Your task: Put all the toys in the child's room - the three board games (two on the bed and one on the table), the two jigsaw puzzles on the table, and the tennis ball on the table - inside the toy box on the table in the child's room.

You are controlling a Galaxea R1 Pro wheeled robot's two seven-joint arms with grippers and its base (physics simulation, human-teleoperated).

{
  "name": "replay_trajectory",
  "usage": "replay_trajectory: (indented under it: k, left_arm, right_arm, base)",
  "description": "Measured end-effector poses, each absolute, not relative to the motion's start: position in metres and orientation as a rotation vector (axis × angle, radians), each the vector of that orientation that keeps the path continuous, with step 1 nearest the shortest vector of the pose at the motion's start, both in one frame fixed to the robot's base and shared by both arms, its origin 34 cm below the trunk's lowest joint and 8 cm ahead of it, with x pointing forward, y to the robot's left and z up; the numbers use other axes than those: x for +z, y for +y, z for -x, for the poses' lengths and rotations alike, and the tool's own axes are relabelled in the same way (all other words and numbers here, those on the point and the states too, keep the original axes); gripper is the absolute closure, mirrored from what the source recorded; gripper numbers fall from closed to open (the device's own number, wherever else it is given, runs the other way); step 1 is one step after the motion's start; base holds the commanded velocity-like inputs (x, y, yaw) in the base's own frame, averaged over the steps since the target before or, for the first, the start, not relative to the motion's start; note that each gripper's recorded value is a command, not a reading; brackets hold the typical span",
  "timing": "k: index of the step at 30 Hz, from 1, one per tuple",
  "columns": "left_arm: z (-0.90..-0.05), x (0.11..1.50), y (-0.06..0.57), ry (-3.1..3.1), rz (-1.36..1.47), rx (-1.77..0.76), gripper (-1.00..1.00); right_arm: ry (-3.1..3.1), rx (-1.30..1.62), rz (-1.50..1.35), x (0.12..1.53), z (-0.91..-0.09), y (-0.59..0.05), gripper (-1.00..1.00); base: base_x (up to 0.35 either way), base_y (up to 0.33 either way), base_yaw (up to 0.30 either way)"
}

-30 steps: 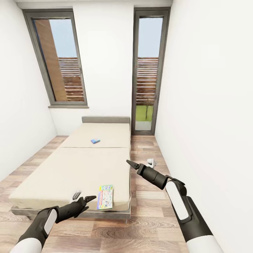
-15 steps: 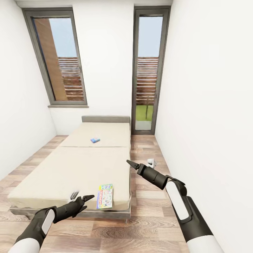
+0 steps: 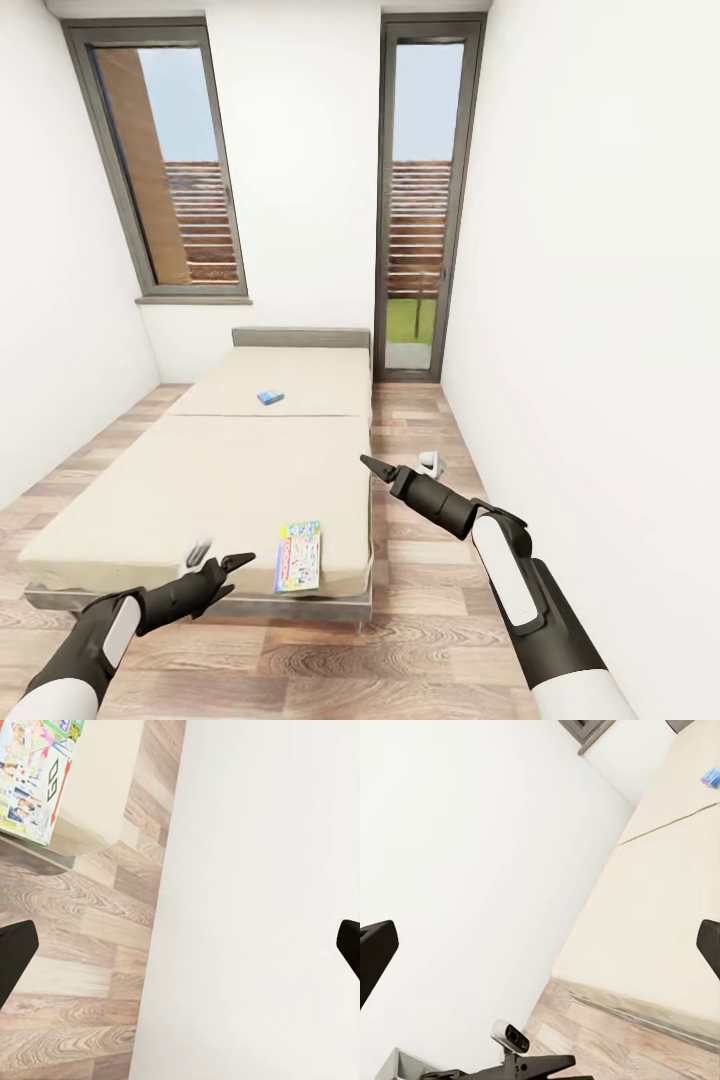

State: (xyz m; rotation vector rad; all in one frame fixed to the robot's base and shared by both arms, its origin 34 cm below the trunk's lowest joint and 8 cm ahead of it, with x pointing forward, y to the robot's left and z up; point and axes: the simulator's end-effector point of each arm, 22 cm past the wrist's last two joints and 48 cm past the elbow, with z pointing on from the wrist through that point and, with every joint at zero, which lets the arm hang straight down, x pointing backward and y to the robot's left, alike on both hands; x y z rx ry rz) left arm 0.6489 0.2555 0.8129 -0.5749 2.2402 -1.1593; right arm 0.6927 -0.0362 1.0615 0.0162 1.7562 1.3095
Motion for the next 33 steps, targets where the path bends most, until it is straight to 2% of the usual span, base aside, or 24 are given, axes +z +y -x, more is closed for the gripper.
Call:
replay_trajectory:
  k: [33]
  left_arm:
    - [-0.653,0.77,0.254,2.229,0.572,-1.174,-1.0]
  right_arm:
    - [1.752,1.312,-0.015,1.017,-0.696,-0.035,-1.0]
  base:
    - [0.0,0.0,0.0]
